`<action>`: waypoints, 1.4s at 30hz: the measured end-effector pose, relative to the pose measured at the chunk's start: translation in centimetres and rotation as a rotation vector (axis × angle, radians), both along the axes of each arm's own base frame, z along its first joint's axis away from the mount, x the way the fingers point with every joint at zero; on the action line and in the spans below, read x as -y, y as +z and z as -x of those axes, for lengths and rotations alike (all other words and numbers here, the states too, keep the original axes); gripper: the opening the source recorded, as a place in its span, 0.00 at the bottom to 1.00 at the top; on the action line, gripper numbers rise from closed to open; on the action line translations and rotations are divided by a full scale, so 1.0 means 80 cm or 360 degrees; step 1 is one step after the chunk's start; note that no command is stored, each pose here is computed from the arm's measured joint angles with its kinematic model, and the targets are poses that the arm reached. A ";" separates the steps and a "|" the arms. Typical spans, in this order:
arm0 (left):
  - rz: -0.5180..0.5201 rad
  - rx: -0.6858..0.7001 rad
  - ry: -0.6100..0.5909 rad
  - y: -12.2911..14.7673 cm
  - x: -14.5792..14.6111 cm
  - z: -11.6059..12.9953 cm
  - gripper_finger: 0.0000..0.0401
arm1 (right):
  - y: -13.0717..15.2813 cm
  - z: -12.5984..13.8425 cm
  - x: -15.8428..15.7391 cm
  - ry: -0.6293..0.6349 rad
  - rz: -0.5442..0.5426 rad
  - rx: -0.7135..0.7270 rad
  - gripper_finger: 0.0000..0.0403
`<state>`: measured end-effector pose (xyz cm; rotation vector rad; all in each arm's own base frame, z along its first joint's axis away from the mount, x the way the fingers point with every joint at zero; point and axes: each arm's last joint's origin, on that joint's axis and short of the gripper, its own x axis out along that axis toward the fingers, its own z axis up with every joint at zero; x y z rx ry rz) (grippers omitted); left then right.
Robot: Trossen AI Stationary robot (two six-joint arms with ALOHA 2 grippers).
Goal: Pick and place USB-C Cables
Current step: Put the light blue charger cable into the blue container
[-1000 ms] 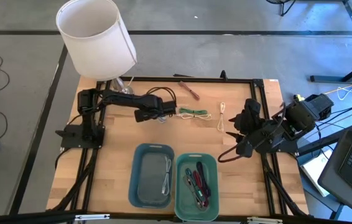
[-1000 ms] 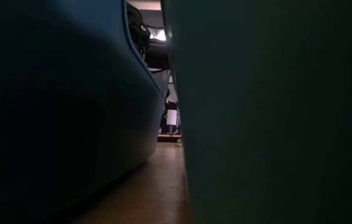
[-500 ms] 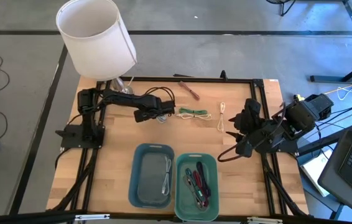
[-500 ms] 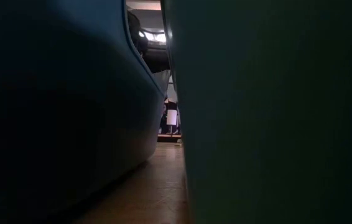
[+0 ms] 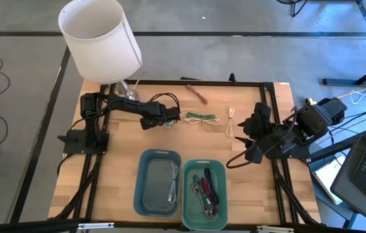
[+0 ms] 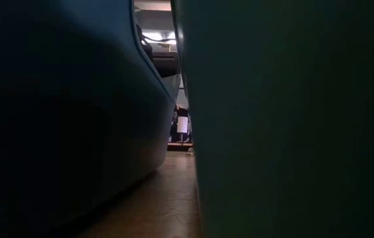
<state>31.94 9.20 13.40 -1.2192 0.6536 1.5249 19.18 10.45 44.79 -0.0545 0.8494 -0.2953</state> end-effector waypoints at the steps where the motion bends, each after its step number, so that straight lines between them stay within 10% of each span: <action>1: -0.0011 -0.0005 -0.0004 0.000 0.000 0.000 0.50 | 0.000 0.000 0.000 0.0000 0.0000 0.0000 0.54; 16: -0.0112 -0.0010 -0.0213 -0.001 0.005 -0.009 0.03 | 0.000 0.000 0.000 -0.0022 -0.0018 0.0008 0.54; 42: -0.0283 0.0310 -0.0571 0.044 0.024 -0.031 0.01 | 0.000 0.000 0.000 -0.0020 -0.0020 0.0007 0.54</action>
